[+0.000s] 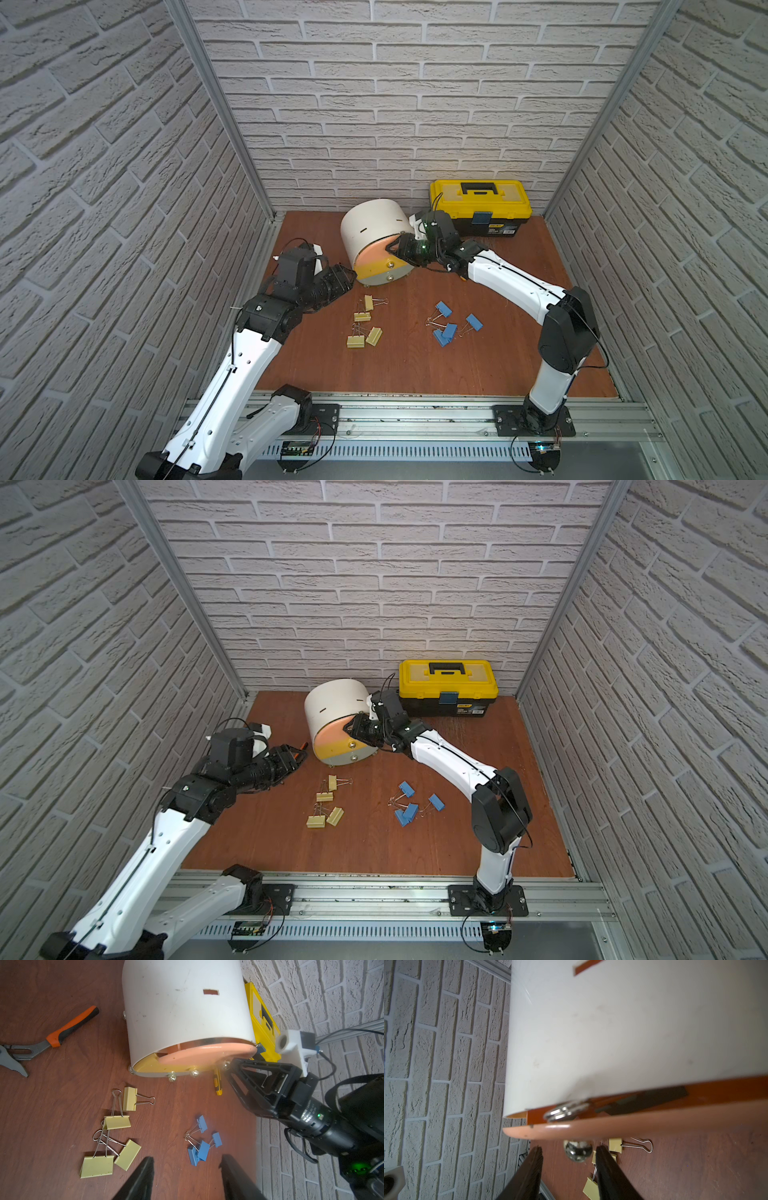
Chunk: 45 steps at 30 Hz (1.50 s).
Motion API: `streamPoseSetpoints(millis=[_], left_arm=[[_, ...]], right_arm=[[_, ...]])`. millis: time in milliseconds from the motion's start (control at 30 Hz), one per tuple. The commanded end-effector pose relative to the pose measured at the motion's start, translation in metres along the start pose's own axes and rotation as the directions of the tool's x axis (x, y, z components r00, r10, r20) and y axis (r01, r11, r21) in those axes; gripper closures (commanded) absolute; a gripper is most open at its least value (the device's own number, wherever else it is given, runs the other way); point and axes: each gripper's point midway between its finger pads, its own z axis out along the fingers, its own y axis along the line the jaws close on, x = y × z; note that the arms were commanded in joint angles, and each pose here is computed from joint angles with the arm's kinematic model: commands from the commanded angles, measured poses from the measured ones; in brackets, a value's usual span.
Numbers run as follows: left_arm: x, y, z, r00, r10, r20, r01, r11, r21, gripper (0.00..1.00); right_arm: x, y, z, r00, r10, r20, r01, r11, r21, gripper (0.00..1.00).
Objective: Put the binder clips in the drawer according to color
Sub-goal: Open the drawer in the storage box.
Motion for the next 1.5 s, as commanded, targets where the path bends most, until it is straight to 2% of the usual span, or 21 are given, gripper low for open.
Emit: streamPoseSetpoints(millis=[0, 467, 700, 833, 1067, 1333, 1467], left_arm=[[0.001, 0.003, -0.003, 1.000, 0.001, 0.004, -0.001, 1.000, 0.002, 0.43], [0.002, 0.004, -0.004, 1.000, -0.001, 0.005, 0.001, 1.000, -0.003, 0.43], [0.001, 0.003, -0.005, 1.000, 0.000, 0.007, 0.000, 1.000, -0.001, 0.43], [0.001, 0.003, -0.005, 1.000, -0.002, 0.008, 0.002, 1.000, -0.001, 0.43], [-0.002, 0.002, -0.003, 1.000, -0.005, 0.015, 0.005, 1.000, 0.003, 0.43], [-0.004, -0.001, -0.005, 1.000, -0.005, 0.025, 0.005, 1.000, 0.009, 0.43], [-0.005, 0.000, -0.007, 0.999, -0.009, 0.033, 0.009, 1.000, 0.008, 0.43]], right_arm=[[-0.005, 0.007, 0.004, 0.999, -0.003, 0.033, 0.004, 1.000, -0.028, 0.54], [-0.009, 0.007, 0.015, 0.999, -0.003, 0.032, 0.004, 1.000, -0.018, 0.60], [-0.013, 0.010, 0.014, 0.999, -0.008, 0.041, 0.009, 1.000, -0.023, 0.69], [-0.012, 0.013, 0.008, 0.999, -0.013, 0.040, 0.014, 0.999, -0.030, 0.76], [0.004, 0.004, -0.015, 0.999, -0.004, 0.046, 0.005, 1.000, -0.024, 0.78], [0.020, -0.009, -0.030, 0.999, 0.000, 0.034, 0.000, 1.000, -0.010, 0.76], [0.022, -0.009, -0.036, 0.999, -0.017, 0.031, 0.017, 1.000, -0.001, 0.58]])
